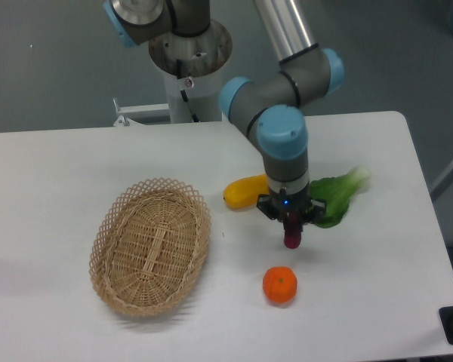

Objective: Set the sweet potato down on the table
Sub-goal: 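Carry the sweet potato toward the space between yellow fruit and tangerine, then lower the sweet potato onto the table and open the gripper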

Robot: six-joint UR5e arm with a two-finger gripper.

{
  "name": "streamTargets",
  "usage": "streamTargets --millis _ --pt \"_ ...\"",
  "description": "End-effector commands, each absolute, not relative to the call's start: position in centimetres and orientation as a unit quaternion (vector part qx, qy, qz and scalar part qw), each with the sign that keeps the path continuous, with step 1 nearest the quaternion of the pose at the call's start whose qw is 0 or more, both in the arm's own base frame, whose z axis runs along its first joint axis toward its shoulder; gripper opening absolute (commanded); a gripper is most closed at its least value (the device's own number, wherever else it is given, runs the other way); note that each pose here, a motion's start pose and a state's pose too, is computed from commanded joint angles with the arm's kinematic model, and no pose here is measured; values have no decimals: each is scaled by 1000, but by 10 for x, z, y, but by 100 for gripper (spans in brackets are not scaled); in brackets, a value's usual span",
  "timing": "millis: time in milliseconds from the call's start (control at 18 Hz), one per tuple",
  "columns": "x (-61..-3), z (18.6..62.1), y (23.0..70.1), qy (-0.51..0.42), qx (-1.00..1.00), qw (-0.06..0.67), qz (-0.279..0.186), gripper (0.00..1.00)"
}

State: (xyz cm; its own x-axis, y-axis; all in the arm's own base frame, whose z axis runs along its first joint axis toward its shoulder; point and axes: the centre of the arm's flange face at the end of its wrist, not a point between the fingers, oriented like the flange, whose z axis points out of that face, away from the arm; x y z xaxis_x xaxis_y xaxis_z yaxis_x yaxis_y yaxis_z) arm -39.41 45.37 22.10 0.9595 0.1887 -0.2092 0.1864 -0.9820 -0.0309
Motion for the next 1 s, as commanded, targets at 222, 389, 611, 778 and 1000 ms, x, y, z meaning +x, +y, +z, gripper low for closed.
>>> streamTargets --millis 222,389,611,778,1000 --pt "-375 213 460 -25 -995 -6 99 28" --pt "-361 208 470 14 -995 -10 96 28" --pt "-351 200 477 26 -995 -14 90 28" --pt "-352 199 477 26 -995 -16 90 38" --pt "-357 207 480 33 -994 -14 102 100"
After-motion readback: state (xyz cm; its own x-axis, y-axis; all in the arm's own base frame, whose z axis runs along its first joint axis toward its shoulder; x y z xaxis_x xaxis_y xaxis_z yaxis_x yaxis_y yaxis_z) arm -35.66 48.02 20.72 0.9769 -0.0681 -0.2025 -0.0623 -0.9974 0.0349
